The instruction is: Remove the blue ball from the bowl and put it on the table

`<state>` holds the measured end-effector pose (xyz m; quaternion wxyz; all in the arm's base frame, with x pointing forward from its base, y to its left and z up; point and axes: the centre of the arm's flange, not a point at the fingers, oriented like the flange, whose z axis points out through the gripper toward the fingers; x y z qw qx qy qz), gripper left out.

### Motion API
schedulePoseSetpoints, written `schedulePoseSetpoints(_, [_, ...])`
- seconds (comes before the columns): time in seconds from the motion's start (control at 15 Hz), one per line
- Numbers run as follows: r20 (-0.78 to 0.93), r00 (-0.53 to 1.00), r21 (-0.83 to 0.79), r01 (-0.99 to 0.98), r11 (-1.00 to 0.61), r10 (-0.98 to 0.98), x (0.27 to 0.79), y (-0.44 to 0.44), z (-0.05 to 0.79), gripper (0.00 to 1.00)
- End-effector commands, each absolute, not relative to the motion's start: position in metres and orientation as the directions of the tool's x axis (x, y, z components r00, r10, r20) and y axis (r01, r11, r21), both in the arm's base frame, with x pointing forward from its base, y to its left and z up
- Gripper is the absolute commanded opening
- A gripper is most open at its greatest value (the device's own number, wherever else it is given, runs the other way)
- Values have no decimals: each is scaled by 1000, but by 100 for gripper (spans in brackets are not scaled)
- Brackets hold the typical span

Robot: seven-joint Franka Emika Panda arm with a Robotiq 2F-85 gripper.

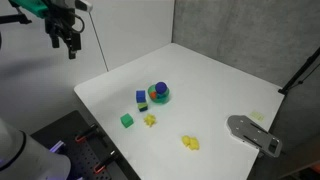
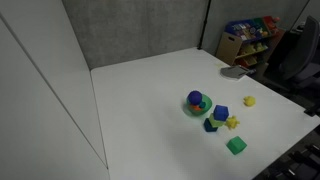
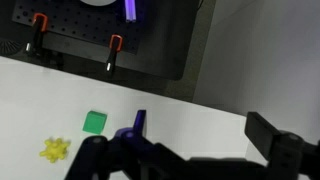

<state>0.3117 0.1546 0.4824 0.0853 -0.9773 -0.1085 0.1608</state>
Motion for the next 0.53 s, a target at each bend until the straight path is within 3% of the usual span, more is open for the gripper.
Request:
schedulePoseSetpoints(0.0, [-296,925,-202,185,-962,240,312,155,482,100])
schedulePoseSetpoints(0.47, [-289,939,-140,149,-979,185,334,149,479,100])
